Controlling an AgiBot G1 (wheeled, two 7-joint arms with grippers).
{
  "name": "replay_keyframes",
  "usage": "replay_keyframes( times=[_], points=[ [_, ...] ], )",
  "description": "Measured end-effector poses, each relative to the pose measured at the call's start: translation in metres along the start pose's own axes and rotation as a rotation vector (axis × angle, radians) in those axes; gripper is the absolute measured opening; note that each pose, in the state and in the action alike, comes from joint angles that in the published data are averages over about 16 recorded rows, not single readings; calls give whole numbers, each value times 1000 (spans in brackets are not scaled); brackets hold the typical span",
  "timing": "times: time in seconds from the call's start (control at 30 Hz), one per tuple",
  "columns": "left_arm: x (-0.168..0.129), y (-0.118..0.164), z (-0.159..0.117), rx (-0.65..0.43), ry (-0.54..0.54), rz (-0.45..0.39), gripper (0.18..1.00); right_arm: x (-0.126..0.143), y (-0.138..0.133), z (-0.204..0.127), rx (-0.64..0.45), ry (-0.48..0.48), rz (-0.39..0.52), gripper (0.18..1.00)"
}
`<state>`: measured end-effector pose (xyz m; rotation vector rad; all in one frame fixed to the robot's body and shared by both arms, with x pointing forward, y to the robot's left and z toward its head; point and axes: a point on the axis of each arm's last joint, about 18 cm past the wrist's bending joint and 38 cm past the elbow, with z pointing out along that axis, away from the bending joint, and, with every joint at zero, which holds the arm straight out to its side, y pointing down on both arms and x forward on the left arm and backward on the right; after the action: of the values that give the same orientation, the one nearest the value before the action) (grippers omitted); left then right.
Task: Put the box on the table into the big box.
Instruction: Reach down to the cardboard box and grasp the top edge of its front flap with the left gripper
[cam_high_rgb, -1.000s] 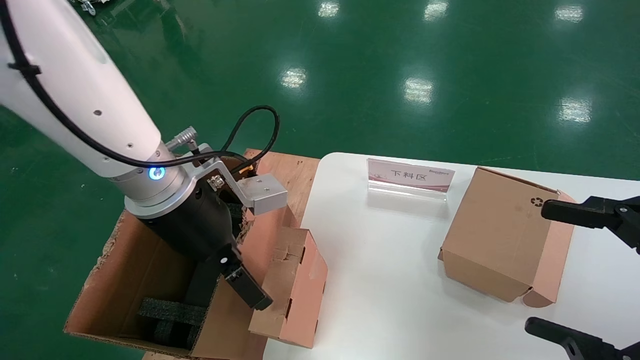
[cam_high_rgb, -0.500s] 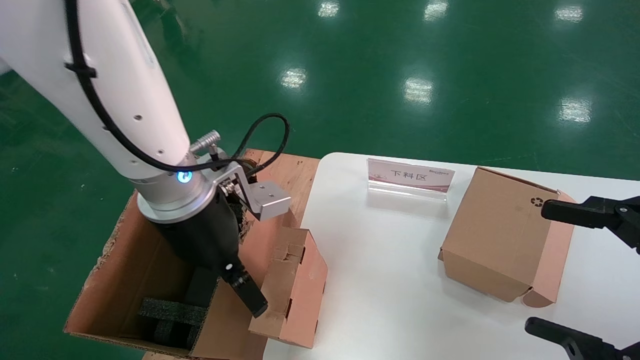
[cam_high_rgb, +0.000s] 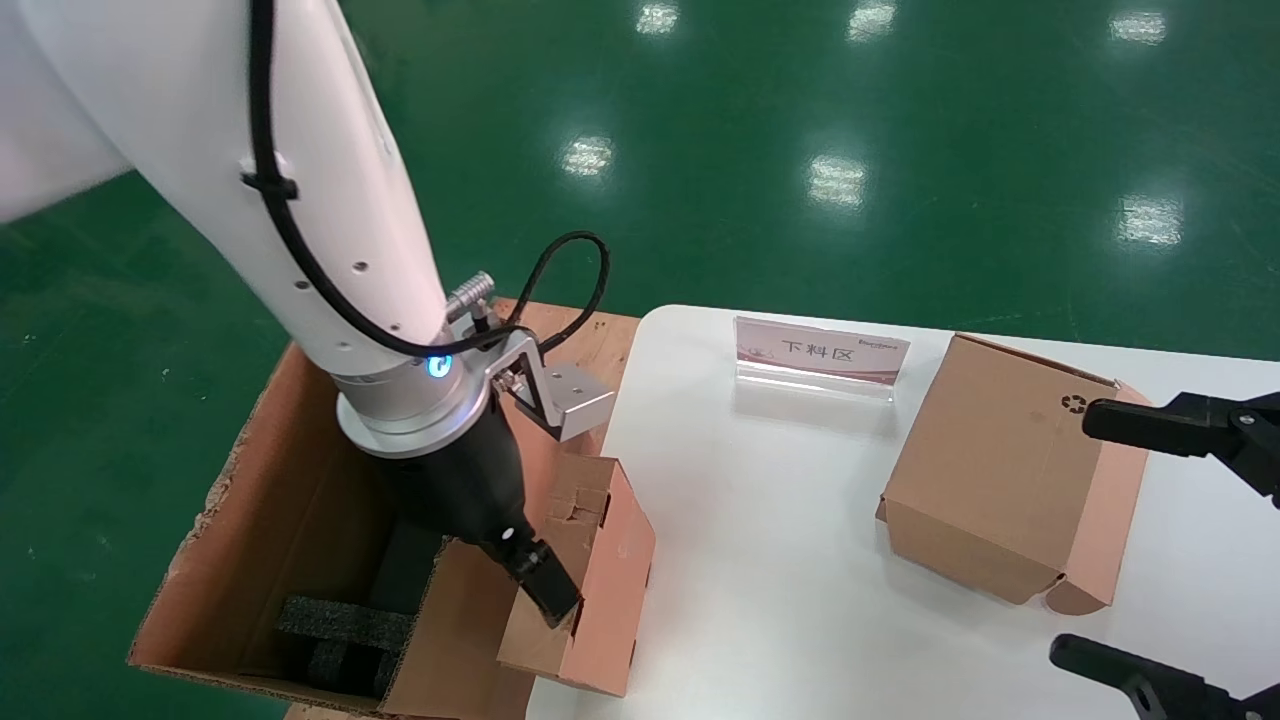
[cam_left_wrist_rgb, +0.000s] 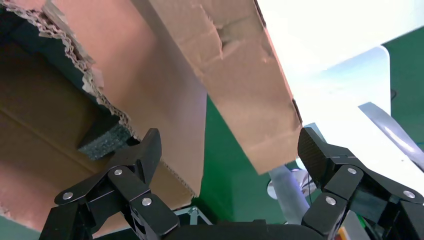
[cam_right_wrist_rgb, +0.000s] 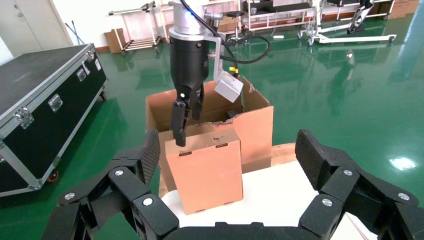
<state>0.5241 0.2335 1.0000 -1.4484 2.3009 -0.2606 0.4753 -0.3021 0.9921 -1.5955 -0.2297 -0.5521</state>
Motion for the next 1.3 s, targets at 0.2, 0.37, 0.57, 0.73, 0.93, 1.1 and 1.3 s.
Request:
replay_keyframes(
  times=[0.2, 0.37, 0.57, 0.73, 0.93, 1.1, 1.3],
  points=[
    [5, -7, 5, 13, -17, -29, 997, 0, 0, 0, 0, 0, 0, 995],
    [9, -13, 8, 26, -31, -50, 997, 0, 0, 0, 0, 0, 0, 995],
    [15, -21, 10, 44, -46, -70, 997, 0, 0, 0, 0, 0, 0, 995],
    [18, -26, 13, 58, -60, -84, 997, 0, 0, 0, 0, 0, 0, 995],
    [21, -32, 19, 72, -78, -99, 997, 0, 0, 0, 0, 0, 0, 995],
    [21, -35, 26, 83, -93, -110, 997, 0, 0, 0, 0, 0, 0, 995],
    [22, -38, 34, 92, -107, -120, 997, 0, 0, 0, 0, 0, 0, 995]
  ],
)
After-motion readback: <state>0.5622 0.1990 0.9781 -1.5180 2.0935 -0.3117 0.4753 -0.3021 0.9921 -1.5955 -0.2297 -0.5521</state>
